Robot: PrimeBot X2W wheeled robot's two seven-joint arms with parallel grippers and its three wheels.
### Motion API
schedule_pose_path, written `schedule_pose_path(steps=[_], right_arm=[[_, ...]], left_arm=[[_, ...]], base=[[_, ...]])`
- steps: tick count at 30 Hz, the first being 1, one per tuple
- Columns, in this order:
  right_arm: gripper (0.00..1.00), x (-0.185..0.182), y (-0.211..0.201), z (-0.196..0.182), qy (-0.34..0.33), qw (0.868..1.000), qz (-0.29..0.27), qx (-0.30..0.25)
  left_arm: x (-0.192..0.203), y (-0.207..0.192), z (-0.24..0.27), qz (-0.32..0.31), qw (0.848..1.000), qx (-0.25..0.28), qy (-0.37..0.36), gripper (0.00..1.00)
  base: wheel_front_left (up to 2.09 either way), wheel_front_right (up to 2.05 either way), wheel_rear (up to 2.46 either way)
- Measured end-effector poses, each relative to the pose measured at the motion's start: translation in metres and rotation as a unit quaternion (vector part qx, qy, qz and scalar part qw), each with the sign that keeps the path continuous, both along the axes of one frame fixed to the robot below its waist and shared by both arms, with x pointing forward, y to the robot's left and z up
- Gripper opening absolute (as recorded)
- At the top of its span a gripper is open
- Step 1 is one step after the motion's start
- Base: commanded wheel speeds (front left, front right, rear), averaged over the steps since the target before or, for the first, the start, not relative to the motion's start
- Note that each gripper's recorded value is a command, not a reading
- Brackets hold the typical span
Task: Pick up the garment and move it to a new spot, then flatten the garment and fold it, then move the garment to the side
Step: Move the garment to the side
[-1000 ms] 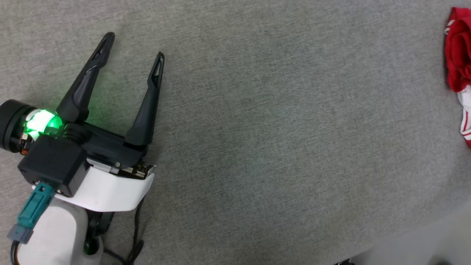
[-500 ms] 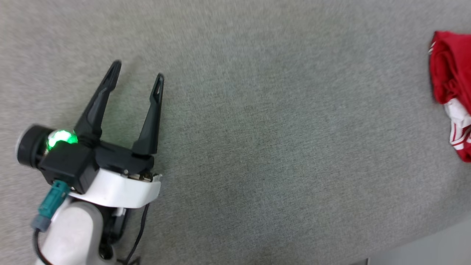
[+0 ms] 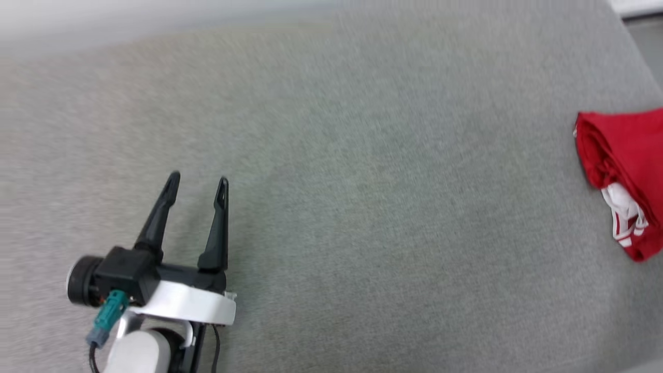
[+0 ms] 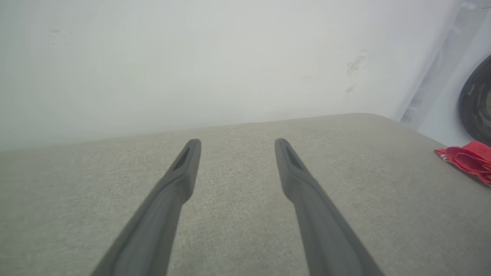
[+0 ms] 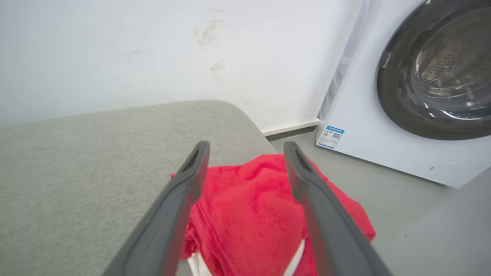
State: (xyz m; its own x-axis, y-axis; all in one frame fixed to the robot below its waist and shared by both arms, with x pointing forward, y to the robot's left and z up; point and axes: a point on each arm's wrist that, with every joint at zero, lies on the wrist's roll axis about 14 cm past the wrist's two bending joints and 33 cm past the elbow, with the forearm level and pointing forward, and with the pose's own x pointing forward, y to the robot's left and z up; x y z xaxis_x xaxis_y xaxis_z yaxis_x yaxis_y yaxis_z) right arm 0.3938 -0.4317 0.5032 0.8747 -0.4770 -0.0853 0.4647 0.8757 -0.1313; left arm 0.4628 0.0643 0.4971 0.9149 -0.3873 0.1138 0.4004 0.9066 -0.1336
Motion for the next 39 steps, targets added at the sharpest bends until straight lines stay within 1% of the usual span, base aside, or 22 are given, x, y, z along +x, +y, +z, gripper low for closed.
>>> schedule_pose_path(steps=[4,8,15,20,29,33,39], right_arm=[[1.0,-0.001,0.041,0.007,-0.042,0.998,0.046,0.02],[1.0,-0.001,0.088,0.013,-0.072,0.992,0.093,0.044],[1.0,-0.012,0.164,0.024,-0.094,0.978,0.167,0.079],[1.0,-0.02,0.203,0.035,-0.105,0.967,0.214,0.089],[1.0,-0.048,0.233,0.045,-0.101,0.959,0.253,0.081],[1.0,-0.057,0.234,0.048,-0.102,0.958,0.255,0.078],[1.0,-0.067,0.235,0.052,-0.108,0.956,0.257,0.089]], left_arm=[[-0.014,0.014,0.007,0.024,1.0,0.004,0.0,1.0],[-0.028,0.033,0.01,0.054,0.998,0.01,0.002,1.0],[-0.052,0.07,0.013,0.111,0.994,0.019,0.008,1.0],[-0.069,0.095,0.014,0.15,0.988,0.025,0.009,1.0],[-0.105,0.12,0.012,0.184,0.982,0.032,0.015,1.0],[-0.115,0.126,0.009,0.194,0.98,0.032,0.019,1.0],[-0.121,0.126,0.007,0.199,0.98,0.023,0.023,1.0]], base=[[0.0,0.0,0.0],[0.0,0.0,0.0],[0.0,0.0,0.0],[0.0,0.0,0.0],[0.0,0.0,0.0],[0.0,0.0,0.0],[0.0,0.0,0.0]])
